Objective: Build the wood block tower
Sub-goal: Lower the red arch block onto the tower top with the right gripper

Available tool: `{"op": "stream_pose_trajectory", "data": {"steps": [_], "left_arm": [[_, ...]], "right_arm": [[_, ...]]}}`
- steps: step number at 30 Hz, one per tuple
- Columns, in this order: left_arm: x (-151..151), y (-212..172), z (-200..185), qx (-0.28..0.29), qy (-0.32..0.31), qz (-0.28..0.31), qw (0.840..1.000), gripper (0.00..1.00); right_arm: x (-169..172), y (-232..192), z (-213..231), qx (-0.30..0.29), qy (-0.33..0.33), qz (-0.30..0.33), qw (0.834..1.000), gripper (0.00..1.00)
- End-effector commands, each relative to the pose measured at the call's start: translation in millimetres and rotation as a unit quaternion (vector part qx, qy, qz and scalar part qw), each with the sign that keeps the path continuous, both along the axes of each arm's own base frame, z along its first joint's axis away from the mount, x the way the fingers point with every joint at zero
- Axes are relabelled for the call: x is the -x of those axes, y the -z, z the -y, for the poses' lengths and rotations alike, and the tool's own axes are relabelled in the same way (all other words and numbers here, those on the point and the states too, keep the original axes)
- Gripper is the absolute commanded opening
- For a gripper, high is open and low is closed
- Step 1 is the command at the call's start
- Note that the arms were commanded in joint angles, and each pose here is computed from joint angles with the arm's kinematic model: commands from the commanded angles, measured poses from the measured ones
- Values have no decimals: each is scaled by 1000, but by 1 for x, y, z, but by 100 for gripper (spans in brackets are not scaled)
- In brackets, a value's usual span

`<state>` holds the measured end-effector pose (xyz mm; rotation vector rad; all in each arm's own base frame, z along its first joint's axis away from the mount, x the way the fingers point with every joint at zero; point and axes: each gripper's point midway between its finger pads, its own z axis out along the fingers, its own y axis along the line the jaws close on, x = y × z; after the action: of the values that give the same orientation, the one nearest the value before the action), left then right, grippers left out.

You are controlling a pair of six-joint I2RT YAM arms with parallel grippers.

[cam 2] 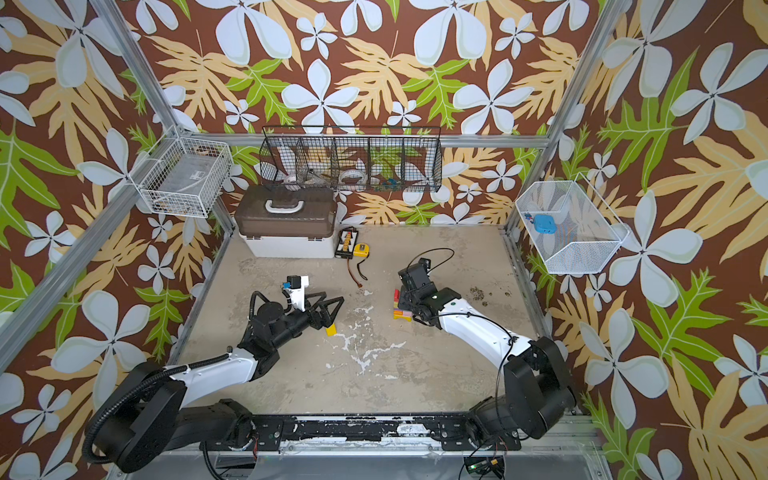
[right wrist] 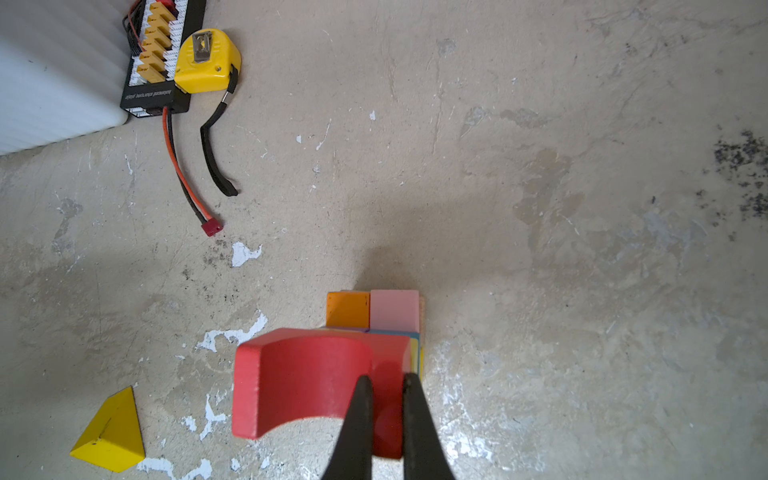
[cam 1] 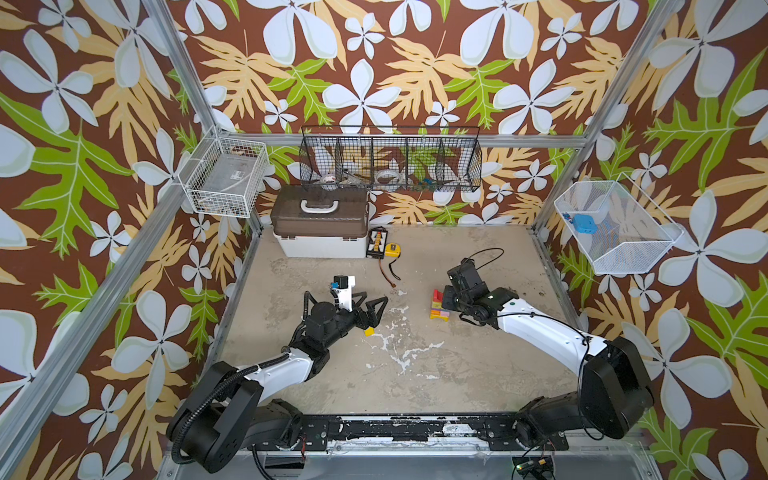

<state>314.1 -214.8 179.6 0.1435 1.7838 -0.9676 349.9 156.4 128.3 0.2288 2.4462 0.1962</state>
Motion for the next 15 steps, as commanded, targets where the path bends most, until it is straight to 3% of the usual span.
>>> {"op": "stream_pose_trajectory", "data": {"steps": [1, 7, 15], "left_arm": [[0, -7, 2, 6, 2, 10, 1000, 93], [-1, -7, 2, 5, 3, 10, 1000, 93], [0, -8, 2, 6, 3, 11, 1000, 93]], "right_arm": [[0, -1, 1, 2, 3, -1, 1000, 12], [1, -1, 2, 4, 4, -2, 1000, 21], [2, -3, 3, 3, 5, 1, 1000, 11]]}}
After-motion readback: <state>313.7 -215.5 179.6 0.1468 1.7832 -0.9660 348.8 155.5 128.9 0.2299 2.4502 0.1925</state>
